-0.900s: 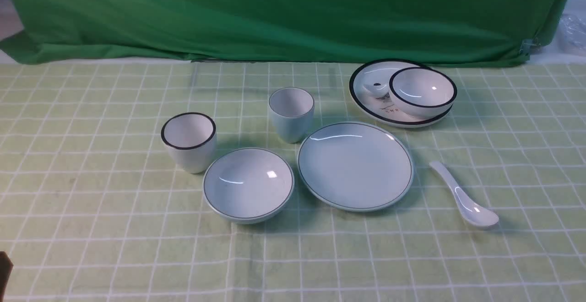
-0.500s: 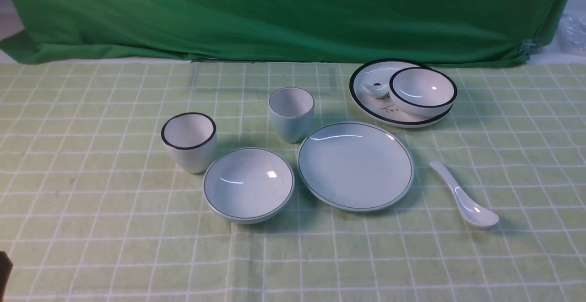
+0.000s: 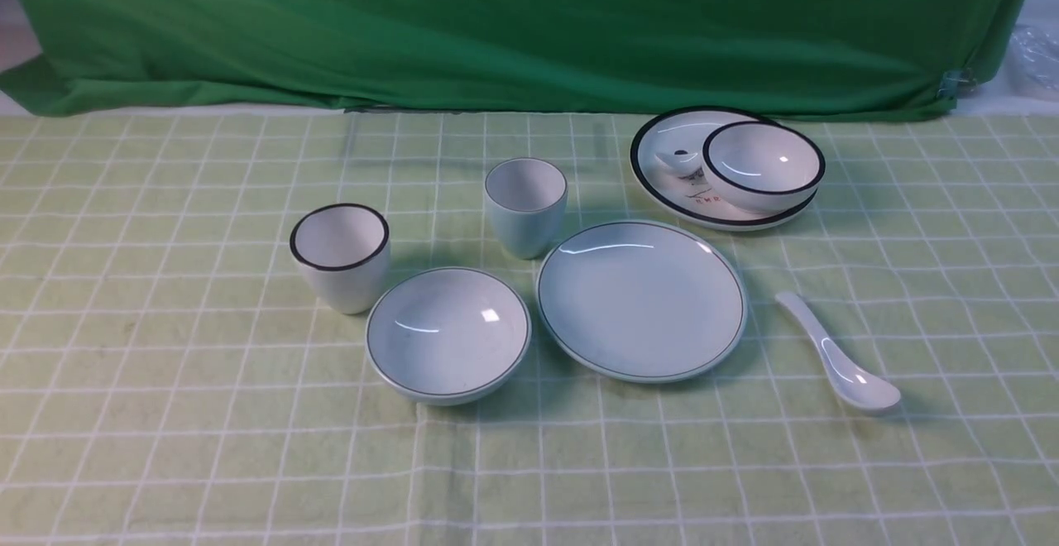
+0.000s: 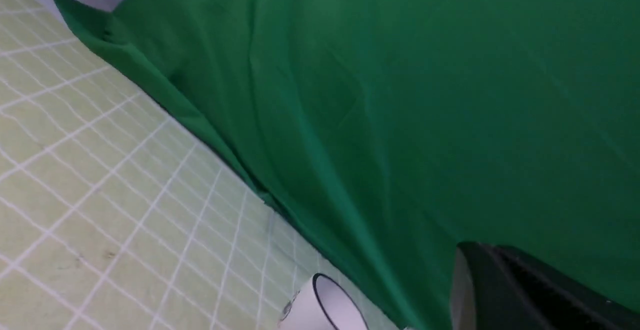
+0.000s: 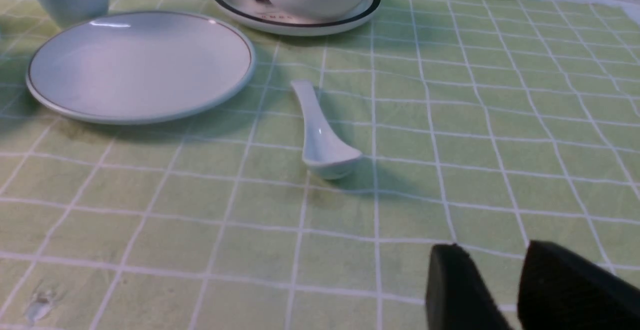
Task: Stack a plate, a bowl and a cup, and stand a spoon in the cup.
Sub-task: Use the left arm to grab a blue rice bowl, then use the left arm to put the blue rice bowl into the blue large plate in the middle
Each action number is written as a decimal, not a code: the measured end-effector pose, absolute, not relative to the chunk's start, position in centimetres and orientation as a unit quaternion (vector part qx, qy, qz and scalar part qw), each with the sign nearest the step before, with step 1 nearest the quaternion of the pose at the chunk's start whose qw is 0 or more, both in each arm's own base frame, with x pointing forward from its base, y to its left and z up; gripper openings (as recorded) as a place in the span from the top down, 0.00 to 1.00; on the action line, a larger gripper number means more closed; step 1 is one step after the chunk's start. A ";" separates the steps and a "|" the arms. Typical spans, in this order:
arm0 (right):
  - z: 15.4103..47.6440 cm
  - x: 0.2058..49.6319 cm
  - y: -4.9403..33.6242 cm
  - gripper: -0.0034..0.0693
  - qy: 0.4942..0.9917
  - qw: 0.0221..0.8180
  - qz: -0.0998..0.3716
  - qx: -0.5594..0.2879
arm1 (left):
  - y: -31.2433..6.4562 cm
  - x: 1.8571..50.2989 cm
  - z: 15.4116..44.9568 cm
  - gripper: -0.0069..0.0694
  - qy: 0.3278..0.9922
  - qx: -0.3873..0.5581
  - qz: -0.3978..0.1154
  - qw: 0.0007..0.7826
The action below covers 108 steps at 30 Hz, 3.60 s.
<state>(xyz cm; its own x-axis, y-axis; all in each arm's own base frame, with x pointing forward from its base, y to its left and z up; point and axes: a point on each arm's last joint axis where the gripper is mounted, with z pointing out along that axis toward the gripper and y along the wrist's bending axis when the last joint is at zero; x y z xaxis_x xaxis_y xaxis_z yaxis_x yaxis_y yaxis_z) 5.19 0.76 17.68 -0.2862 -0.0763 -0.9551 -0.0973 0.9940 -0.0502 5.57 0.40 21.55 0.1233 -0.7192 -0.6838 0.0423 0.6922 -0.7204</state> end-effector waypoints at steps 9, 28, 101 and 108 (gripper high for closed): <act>17.7 5.2 0.8 0.63 0.802 0.595 0.009 -0.054 | -2.0 5.7 30.3 0.89 0.744 -0.099 -0.228 0.620; 18.2 5.3 0.7 0.63 0.785 0.618 0.009 -0.044 | -14.5 18.7 31.0 0.89 0.877 0.365 -0.149 0.276; 29.9 8.6 4.1 0.66 0.884 0.407 0.180 -0.141 | -34.1 33.7 19.0 0.82 0.763 0.614 -0.015 0.202; 30.3 9.9 4.2 0.42 0.895 0.385 0.178 -0.140 | -33.9 33.3 19.9 0.54 0.768 0.610 -0.020 0.194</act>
<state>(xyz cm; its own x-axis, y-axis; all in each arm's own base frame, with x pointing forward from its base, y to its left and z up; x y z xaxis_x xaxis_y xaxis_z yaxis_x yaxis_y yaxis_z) 9.85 4.17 30.26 -0.6640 -0.1133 -0.7391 -0.3870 0.8979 0.2100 33.30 -33.91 19.91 -0.1797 0.9295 -0.3222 0.9450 0.2540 0.2059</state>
